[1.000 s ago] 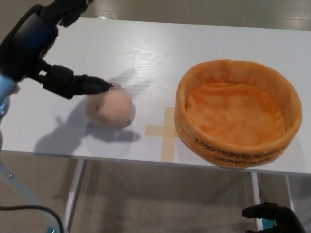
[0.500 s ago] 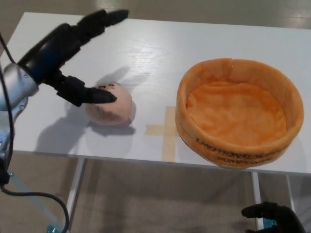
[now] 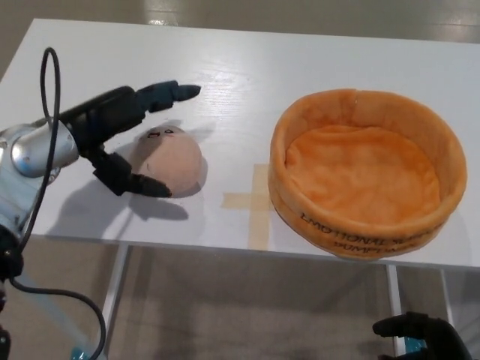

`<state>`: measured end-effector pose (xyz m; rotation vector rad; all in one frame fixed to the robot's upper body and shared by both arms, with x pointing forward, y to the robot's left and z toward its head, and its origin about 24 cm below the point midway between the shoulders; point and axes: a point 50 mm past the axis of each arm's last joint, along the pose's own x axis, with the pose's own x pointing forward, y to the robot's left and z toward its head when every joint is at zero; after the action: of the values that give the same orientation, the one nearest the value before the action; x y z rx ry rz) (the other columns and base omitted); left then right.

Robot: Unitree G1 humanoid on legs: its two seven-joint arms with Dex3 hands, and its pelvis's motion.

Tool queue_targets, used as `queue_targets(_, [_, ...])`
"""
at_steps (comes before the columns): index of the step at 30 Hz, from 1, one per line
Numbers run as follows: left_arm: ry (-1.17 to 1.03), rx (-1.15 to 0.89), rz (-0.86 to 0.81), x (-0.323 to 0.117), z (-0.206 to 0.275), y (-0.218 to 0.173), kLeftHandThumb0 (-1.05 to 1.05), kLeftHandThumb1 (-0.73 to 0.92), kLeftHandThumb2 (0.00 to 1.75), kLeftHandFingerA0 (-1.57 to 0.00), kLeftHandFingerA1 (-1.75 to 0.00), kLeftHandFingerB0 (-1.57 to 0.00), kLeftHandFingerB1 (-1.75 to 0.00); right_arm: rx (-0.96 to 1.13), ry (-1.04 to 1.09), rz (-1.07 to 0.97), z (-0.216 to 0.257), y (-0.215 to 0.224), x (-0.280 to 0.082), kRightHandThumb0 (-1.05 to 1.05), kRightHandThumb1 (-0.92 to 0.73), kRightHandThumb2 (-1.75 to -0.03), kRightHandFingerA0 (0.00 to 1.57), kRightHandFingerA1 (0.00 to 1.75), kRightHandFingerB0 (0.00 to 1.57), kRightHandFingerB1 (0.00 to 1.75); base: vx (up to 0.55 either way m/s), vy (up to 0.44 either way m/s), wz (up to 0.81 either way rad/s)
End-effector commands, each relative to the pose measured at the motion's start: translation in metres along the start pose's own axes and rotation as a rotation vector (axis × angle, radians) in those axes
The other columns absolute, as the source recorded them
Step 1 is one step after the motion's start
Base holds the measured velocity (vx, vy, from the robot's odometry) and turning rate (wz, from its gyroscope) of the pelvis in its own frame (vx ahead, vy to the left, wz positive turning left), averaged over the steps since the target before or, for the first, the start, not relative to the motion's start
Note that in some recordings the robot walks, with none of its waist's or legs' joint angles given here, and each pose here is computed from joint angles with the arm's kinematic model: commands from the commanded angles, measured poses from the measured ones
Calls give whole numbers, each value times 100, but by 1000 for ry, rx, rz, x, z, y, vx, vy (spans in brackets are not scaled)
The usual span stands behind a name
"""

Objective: Use the left hand to pick up the pink round toy on the left and place it inside the orange plate on the desk.

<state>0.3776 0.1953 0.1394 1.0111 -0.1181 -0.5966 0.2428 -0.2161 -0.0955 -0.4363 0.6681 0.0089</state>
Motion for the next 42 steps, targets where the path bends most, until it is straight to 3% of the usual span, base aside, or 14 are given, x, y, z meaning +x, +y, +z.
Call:
queue_targets(1, [10, 43, 2, 2, -3, -6, -50, 36, 69, 0, 0, -1, -15, -25, 14, 5, -4, 1, -1, -11, -56, -55, 57, 82, 61, 76, 0, 0, 0])
queue_targets(8, [0, 71, 8, 2, -3, -11, -50, 34, 67, 0, 0, -3, -19, 1, 13, 9, -3, 2, -1, -9, -57, -56, 54, 82, 60, 77, 0, 0, 0])
queue_targets(10, [-4, 80, 5, 2, -2, -15, -44, 33, 67, 0, -9, -3, -26, -6, 18, 13, -3, 2, -1, -10, -57, -55, 58, 84, 59, 75, 0, 0, 0])
queue_targets(11, [-11, 74, 2, 2, -2, -16, -33, 27, 69, 0, -28, 0, -37, -11, 15, 10, -3, 1, -1, -9, -57, -56, 62, 86, 60, 76, 0, 0, 0])
queue_targets(12, [-16, 69, 0, 2, -1, -17, -33, 27, 69, 0, -28, 0, -37, -14, 13, 8, -2, 1, -1, -9, -57, -56, 62, 86, 60, 76, 0, 0, 0])
queue_targets(13, [-36, 63, 0, 2, 0, -19, -29, 46, 56, -16, -30, -13, -30, -14, 10, 6, -2, 1, -1, -9, -57, -56, 60, 85, 59, 75, 0, 0, 0])
queue_targets(14, [-48, 61, 2, 2, 0, -19, -29, 46, 56, -16, -30, -13, -30, -12, 10, 7, -2, 1, 0, -9, -57, -56, 60, 85, 59, 75, 0, 0, 0])
queue_targets(15, [-61, 55, 13, 2, 0, -21, -18, 51, 55, -41, -35, -27, -31, -11, 11, 8, -2, 1, 0, -11, -56, -56, 60, 85, 59, 75, 0, 0, 0])
queue_targets(16, [-62, 48, 26, 2, 0, -23, -18, 51, 55, -41, -35, -27, -31, -13, 13, 10, -2, 0, 0, -11, -56, -56, 60, 85, 59, 75, 0, 0, 0])
queue_targets(17, [-76, 24, 39, 1, 0, -24, -13, 60, 58, -71, -46, -44, -34, -12, 15, 10, -2, 0, 0, -11, -57, -55, 59, 84, 59, 75, 0, 0, 0])
queue_targets(21, [-82, -12, 67, 2, -2, -30, -23, 72, 63, -95, -52, -61, -39, -12, 13, 6, -1, 0, 0, -10, -57, -55, 60, 83, 59, 74, 0, 0, 0])
queue_targets(30, [-89, -46, 78, 4, -3, -34, -25, 76, 65, -113, -63, -86, -49, 5, 14, 5, 3, 0, 2, -8, -57, -55, 61, 85, 59, 74, 0, 0, 0])
queue_targets(32, [-77, -54, 64, 5, -4, -37, -26, 75, 65, -116, -92, -98, -61, 8, 8, 8, 3, 0, 2, -8, -57, -56, 58, 82, 58, 74, 0, 0, 0])
queue_targets(42, [-65, -64, 38, 7, -8, -50, -29, 76, 65, -108, -98, -92, -70, 18, -3, 9, 4, -2, 2, -8, -55, -59, 59, 84, 59, 76, 0, 0, 0])
